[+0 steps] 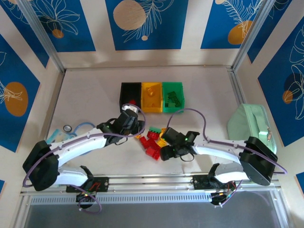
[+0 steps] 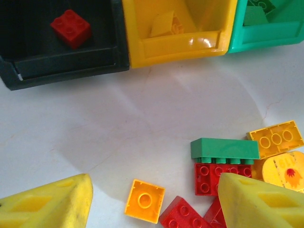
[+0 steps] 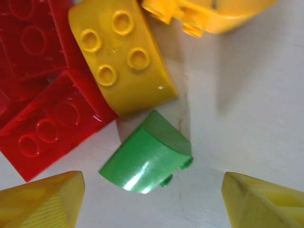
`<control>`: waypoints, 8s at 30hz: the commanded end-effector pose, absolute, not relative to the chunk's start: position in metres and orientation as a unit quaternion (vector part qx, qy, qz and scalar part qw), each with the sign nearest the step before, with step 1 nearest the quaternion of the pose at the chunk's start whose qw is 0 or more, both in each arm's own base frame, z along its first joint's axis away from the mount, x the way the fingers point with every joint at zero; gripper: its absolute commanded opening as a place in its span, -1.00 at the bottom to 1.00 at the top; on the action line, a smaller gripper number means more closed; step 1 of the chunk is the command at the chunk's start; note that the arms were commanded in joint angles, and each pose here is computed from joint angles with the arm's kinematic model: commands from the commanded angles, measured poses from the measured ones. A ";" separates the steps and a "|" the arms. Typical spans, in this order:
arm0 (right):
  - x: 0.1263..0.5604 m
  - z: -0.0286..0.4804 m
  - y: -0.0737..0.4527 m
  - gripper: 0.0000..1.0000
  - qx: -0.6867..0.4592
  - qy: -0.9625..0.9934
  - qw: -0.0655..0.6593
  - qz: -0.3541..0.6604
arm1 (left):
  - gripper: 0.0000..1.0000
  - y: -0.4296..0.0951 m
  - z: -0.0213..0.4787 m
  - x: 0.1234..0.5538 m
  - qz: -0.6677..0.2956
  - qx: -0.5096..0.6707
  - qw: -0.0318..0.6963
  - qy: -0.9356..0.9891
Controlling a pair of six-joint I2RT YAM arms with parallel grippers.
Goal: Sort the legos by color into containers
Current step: Pick up the lego from the bottom-center of the table, then place the lego in the container, then move the lego to the center of the table, then pick up the lego from the center of the table, then place the lego in the container, then pick up the lego from the center of the table.
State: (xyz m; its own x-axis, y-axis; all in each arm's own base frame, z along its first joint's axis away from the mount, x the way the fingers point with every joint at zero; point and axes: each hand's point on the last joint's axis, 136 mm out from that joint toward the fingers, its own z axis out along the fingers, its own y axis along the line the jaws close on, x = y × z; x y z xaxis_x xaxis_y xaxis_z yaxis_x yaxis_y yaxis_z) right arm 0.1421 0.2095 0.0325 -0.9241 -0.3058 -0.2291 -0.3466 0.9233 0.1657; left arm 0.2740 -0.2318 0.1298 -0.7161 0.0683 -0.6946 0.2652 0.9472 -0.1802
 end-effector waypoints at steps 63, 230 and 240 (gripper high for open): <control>0.371 0.168 0.182 0.58 -0.003 0.964 0.247 0.098 | 0.42 -0.228 0.121 0.261 -0.155 0.124 0.333 0.922; 0.259 0.122 0.068 0.58 0.167 0.941 0.256 0.145 | 0.23 -0.420 0.159 0.449 -0.140 0.230 0.304 0.914; 0.255 0.131 0.095 0.60 0.094 0.941 0.271 0.178 | 0.78 -0.399 0.228 0.417 -0.176 0.229 0.378 0.880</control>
State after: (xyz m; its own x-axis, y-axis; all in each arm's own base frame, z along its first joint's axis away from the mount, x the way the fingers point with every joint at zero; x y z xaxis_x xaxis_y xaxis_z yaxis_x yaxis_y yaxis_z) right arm 0.2592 0.0827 0.1323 -0.8160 0.3292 -0.4751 0.1537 0.9160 0.3706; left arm 0.4272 -0.4023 0.1586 -0.7045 0.3455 -0.6199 0.5079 0.8555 -0.1004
